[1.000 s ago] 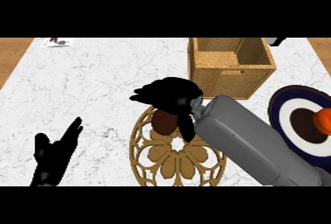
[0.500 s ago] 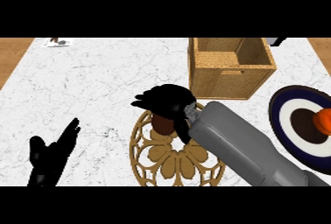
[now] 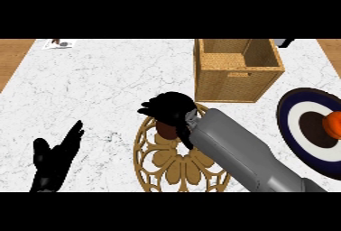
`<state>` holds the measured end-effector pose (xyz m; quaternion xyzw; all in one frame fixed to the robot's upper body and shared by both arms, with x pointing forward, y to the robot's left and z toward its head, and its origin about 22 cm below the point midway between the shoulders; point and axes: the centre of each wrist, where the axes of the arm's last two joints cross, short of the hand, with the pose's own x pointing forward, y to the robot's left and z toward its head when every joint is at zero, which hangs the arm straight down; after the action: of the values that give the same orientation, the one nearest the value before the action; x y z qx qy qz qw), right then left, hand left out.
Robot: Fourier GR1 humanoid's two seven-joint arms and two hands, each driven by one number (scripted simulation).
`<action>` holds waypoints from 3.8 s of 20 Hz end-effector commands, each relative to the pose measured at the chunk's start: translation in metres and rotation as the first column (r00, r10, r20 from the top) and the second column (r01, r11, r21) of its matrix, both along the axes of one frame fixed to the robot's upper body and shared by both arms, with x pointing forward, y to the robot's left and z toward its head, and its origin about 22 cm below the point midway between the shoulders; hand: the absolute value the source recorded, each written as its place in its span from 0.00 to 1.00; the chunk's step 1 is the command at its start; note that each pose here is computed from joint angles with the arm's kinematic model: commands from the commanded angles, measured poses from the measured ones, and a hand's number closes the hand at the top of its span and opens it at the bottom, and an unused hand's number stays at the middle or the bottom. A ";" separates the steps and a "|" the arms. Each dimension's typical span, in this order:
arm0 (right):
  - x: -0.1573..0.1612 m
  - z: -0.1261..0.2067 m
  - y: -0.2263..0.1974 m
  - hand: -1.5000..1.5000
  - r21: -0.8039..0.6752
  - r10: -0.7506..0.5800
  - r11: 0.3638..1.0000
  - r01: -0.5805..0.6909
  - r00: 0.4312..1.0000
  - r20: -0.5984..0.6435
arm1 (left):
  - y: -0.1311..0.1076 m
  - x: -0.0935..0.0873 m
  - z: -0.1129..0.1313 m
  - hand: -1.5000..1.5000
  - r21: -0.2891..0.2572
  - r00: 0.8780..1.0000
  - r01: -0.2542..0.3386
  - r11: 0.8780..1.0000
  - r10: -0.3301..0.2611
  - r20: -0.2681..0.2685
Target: Pick the cupcake from the placemat and place it in the basket
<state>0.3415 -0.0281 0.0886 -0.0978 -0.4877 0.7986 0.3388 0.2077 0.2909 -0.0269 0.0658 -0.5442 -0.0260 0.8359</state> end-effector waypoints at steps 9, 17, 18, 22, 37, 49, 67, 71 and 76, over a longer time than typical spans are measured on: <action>0.011 -0.017 0.000 0.00 0.012 -0.023 1.000 0.023 1.000 0.000 | -0.018 -0.009 -0.031 0.50 -0.017 0.993 -0.012 1.000 0.010 -0.117; 0.002 -0.033 -0.014 1.00 -0.009 0.137 0.991 -0.137 0.980 0.147 | 0.006 -0.006 -0.023 0.50 0.018 0.990 -0.027 0.999 0.029 -0.135; 0.001 -0.034 0.011 1.00 -0.007 0.136 0.991 -0.136 0.979 0.150 | -0.004 0.002 -0.018 0.50 -0.008 0.991 -0.028 1.000 0.026 -0.133; -0.002 -0.037 0.014 1.00 0.019 -0.020 1.000 0.018 0.990 0.143 | 0.005 -0.012 -0.019 0.50 0.005 0.989 -0.016 1.000 0.017 -0.145; -0.041 0.020 0.016 1.00 0.549 -0.833 0.418 0.724 0.546 -0.086 | -0.001 -0.007 -0.018 0.50 0.006 0.991 0.006 1.000 -0.005 -0.133; -0.065 0.145 0.050 1.00 0.833 -0.904 0.055 0.551 0.381 -0.192 | -0.002 -0.019 -0.027 0.50 0.000 0.987 -0.019 1.000 0.019 -0.162; 0.012 0.236 -0.015 1.00 0.835 -0.963 -0.046 0.549 0.196 -0.183 | 0.010 -0.006 -0.025 0.50 -0.002 0.991 -0.034 0.999 0.033 -0.127; 0.036 0.223 -0.026 1.00 0.822 -0.973 -0.038 0.568 0.167 -0.161 | 0.000 -0.004 -0.028 0.50 -0.007 0.993 -0.023 1.000 0.022 -0.117; 0.055 0.199 -0.043 1.00 0.823 -0.959 -0.065 0.564 0.192 -0.208 | 0.007 -0.008 -0.024 0.50 -0.014 0.992 -0.031 0.999 0.029 -0.124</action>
<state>0.3822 -0.0618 0.2944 -0.4026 -0.6799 0.0965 0.6052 0.2095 0.2903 -0.0258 0.0674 -0.5452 -0.0284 0.8351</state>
